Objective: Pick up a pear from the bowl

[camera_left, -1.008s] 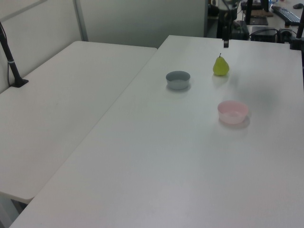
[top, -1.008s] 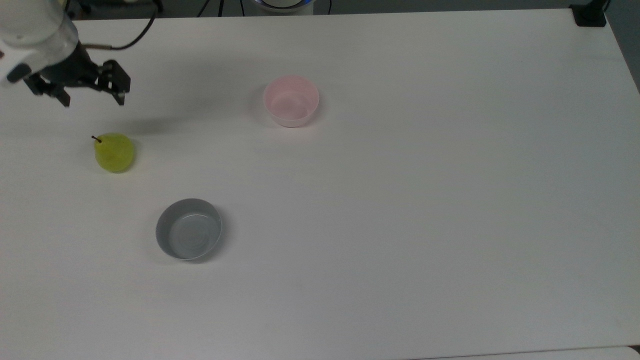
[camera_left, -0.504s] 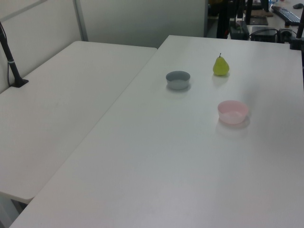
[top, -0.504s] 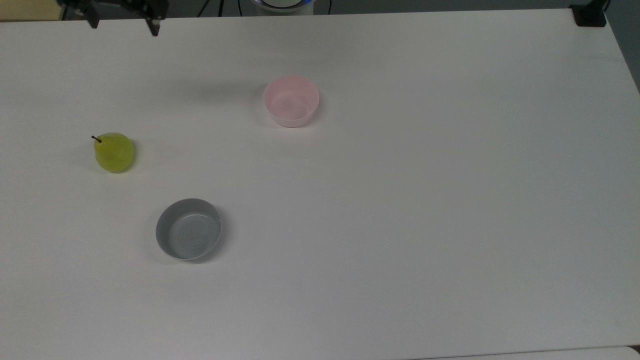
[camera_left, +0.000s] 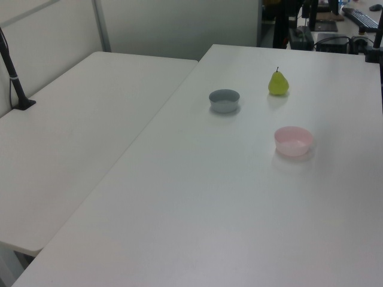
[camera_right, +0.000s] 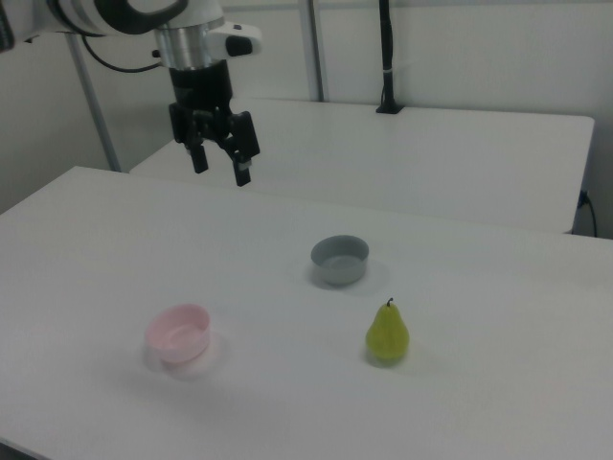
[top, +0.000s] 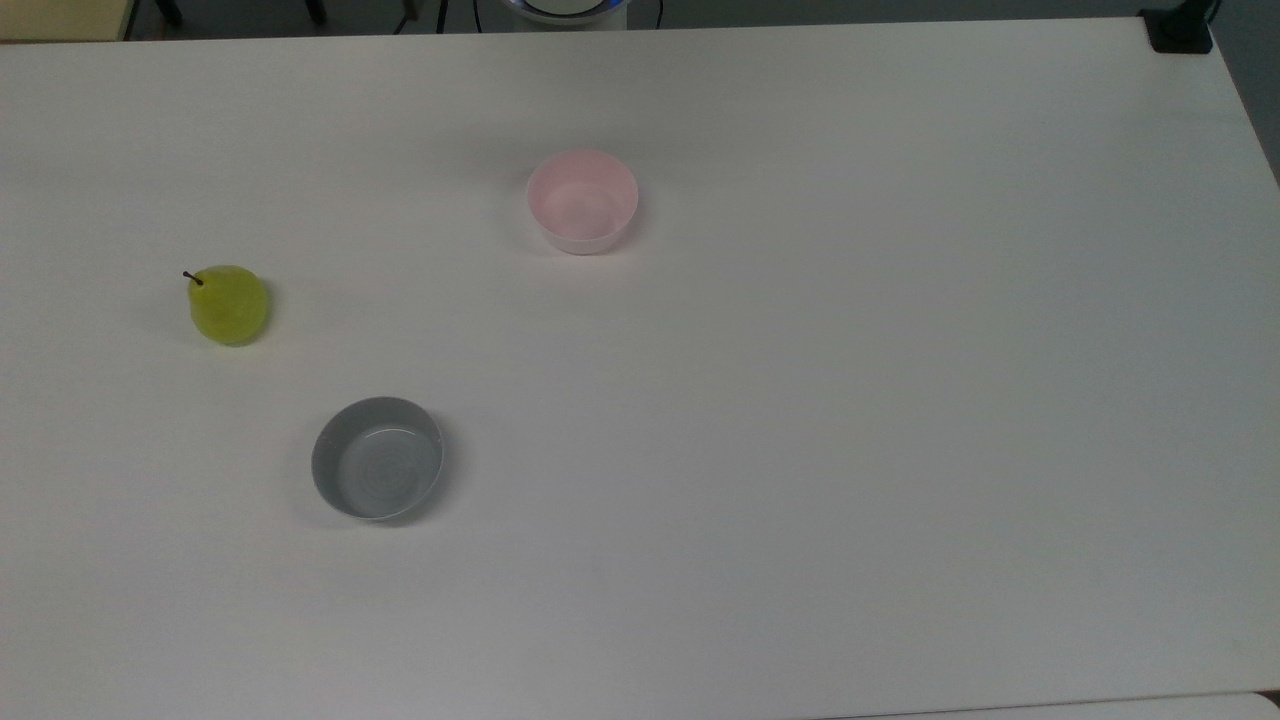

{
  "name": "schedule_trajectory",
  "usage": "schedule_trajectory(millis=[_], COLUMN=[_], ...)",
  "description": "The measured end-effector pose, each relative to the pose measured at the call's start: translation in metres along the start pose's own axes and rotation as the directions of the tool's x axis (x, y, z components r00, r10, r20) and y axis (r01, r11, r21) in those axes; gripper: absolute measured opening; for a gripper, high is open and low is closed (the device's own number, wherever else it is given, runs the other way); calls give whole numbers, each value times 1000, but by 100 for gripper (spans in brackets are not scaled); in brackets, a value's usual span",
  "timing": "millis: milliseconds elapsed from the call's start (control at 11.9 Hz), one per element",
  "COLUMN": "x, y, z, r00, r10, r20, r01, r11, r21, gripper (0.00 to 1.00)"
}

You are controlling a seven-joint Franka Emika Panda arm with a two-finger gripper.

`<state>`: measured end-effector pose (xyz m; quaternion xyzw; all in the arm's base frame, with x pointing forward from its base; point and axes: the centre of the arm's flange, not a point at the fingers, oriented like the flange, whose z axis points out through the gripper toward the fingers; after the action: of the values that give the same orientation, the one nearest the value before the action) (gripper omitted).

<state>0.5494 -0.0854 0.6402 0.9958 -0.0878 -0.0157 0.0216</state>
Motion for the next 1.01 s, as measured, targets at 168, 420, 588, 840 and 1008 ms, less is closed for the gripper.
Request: schedule_trajectory(millis=[168, 420, 588, 840, 1008], x=[-9, -1, 0, 0, -1], y=[-10, -16, -14, -15, -19], z=[0, 13, 14, 14, 13], r00=[999, 984, 969, 971, 981], r10=[-22, -154, -231, -219, -172], r20=[-31, -87, -93, -93, -91], r01=[23, 157, 235, 223, 176], r11=[1000, 987, 971, 974, 983], r21=[16, 31, 34, 36, 40], gripper=[100, 100, 100, 100, 100])
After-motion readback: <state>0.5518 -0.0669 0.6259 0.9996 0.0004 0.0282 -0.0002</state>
